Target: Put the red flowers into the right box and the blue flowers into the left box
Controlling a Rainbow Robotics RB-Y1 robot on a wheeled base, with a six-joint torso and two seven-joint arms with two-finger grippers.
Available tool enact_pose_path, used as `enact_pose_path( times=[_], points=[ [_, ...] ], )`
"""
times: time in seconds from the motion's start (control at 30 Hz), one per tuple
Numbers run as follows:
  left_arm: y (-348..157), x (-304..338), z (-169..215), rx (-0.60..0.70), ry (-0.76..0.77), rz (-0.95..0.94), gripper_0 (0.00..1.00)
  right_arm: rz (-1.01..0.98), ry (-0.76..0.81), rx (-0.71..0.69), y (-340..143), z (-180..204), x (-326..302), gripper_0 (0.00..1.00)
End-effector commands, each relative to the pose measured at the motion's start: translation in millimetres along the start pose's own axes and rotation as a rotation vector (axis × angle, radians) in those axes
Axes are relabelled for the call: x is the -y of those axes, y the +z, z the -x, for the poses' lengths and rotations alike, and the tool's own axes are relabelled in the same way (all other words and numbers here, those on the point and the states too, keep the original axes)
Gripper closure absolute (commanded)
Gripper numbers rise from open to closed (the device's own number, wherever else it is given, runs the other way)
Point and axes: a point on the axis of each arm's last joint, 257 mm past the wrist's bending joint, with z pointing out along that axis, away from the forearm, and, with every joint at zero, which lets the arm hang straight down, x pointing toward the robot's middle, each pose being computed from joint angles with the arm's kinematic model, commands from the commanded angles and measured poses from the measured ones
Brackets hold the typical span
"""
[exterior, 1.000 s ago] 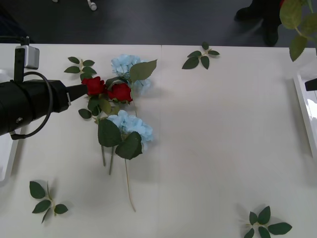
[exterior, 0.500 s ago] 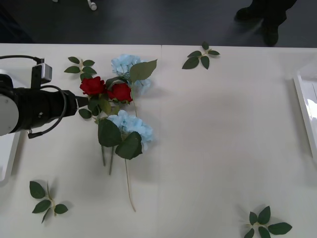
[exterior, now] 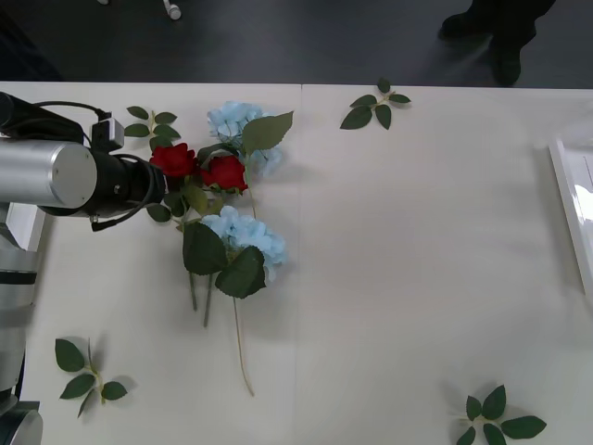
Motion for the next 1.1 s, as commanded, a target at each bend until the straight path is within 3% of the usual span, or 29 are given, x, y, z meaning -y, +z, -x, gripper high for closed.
enact_pose_path(
  times=[0.03,0.3,0.83,0.93,1.07,1.1],
  points=[
    [1.8,-7.2,18.9,0.017,-0.006,0.060,0.00,-0.124,0.051,0.051,-4.9,17.6,26.3,1.00],
    [22.2,-3.7,6.2,-0.012,-0.006,0.118,0.00,-0.209,0.079,0.145,15.0,32.0,50.2,1.00],
    [58.1,1.6,-17.1,-0.057,0.063,0.209,0.07,-0.286,0.080,0.140,29.9,19.7,79.0,1.00],
    [67.3,1.9,-18.8,-0.057,0.080,0.218,0.09,-0.280,0.085,0.147,30.1,21.3,77.5,0.83],
    [77.1,3.5,-20.0,-0.057,0.089,0.221,0.13,-0.273,0.094,0.148,30.4,21.6,75.7,0.43],
    [78.5,2.9,-19.9,-0.056,0.093,0.224,0.14,-0.267,0.098,0.150,30.7,22.0,74.4,0.41]
  ],
)
